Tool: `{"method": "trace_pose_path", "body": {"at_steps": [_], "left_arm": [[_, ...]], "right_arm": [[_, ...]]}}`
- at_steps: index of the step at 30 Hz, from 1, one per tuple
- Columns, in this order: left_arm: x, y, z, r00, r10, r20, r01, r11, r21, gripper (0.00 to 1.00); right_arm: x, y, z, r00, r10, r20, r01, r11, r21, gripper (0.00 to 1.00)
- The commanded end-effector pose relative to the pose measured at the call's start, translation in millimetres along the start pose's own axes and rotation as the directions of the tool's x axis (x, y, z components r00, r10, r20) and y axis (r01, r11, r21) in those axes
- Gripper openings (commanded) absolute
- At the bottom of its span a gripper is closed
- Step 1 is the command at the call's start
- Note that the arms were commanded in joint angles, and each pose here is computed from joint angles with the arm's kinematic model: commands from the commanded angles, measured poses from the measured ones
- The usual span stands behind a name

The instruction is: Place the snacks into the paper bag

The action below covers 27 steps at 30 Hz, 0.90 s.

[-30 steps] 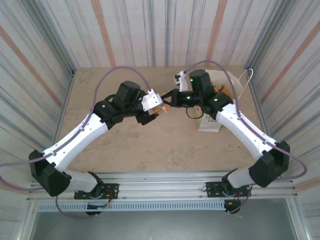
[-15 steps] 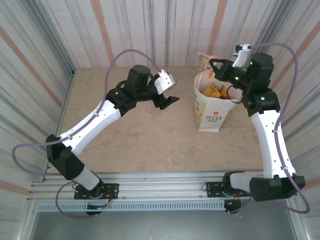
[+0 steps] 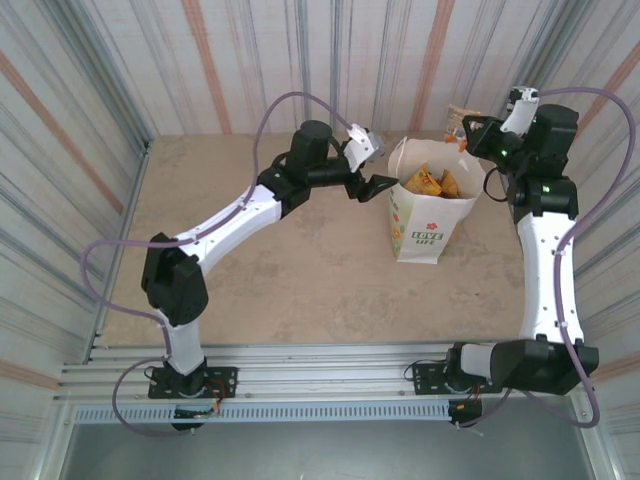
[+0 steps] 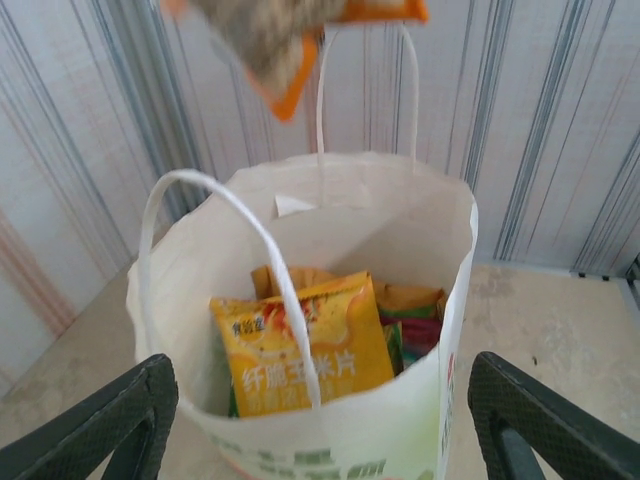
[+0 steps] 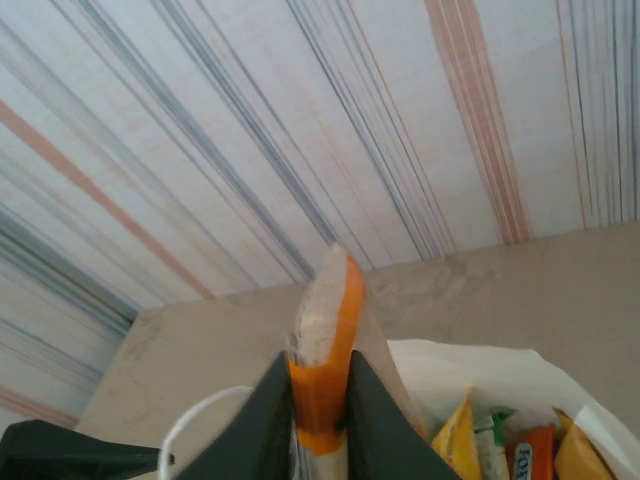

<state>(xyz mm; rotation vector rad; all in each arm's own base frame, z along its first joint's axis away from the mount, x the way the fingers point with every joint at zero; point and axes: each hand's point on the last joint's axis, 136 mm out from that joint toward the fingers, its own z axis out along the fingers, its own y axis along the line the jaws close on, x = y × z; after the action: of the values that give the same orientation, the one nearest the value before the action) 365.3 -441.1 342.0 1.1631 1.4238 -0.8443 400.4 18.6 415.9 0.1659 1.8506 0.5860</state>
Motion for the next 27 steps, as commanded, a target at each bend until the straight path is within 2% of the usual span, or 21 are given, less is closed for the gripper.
{"method": "trace_pose_path", "body": {"at_steps": [1, 4, 6, 12, 17, 18, 20, 23, 25, 27], "left_arm": [[-39.3, -2.3, 2.6, 0.993, -0.002, 0.122, -0.002, 1.000, 0.031, 0.78], [-38.8, -1.2, 9.4, 0.990, -0.031, 0.136, 0.026, 0.999, 0.039, 0.76], [-37.6, -0.1, 13.8, 0.989, -0.044, 0.140, 0.038, 0.998, 0.044, 0.74], [-33.6, 7.3, 27.2, 0.986, -0.089, 0.142, 0.083, 0.996, 0.045, 0.68], [-28.4, 11.7, 35.2, 0.984, -0.119, 0.131, 0.113, 0.992, 0.048, 0.60], [-29.2, 12.4, 35.5, 0.983, -0.124, 0.132, 0.119, 0.992, 0.049, 0.56], [-30.2, 12.7, 35.7, 0.983, -0.131, 0.130, 0.126, 0.991, 0.048, 0.41], [-33.4, 12.8, 33.9, 0.982, -0.127, 0.138, 0.122, 0.992, 0.045, 0.09], [-36.9, 11.7, 31.8, 0.983, -0.118, 0.143, 0.112, 0.993, 0.048, 0.01], [-39.5, 10.7, 30.3, 0.982, -0.115, 0.147, 0.109, 0.993, 0.050, 0.00]], "right_arm": [[4.5, -6.7, 6.7, 0.998, -0.013, -0.066, 0.012, 1.000, -0.005, 0.37], [-6.2, -9.2, -0.9, 0.999, -0.025, -0.047, 0.026, 0.999, 0.018, 0.47], [-16.0, -12.4, -10.3, 0.999, -0.030, -0.015, 0.031, 0.999, 0.039, 0.50], [-39.8, -27.4, -40.1, 0.997, -0.020, 0.070, 0.013, 0.995, 0.098, 0.52], [-39.3, -45.7, -47.5, 0.997, 0.035, 0.072, -0.044, 0.992, 0.117, 0.53], [-36.2, -49.0, -47.0, 0.997, 0.049, 0.061, -0.056, 0.991, 0.118, 0.54], [-27.8, -56.7, -42.9, 0.997, 0.076, 0.027, -0.079, 0.989, 0.125, 0.54], [-14.8, -70.3, -35.2, 0.995, 0.100, -0.016, -0.096, 0.984, 0.149, 0.55], [-8.3, -78.0, -28.9, 0.992, 0.117, -0.041, -0.110, 0.983, 0.145, 0.56], [-1.2, -85.0, -20.4, 0.986, 0.148, -0.078, -0.137, 0.981, 0.134, 0.56]]}}
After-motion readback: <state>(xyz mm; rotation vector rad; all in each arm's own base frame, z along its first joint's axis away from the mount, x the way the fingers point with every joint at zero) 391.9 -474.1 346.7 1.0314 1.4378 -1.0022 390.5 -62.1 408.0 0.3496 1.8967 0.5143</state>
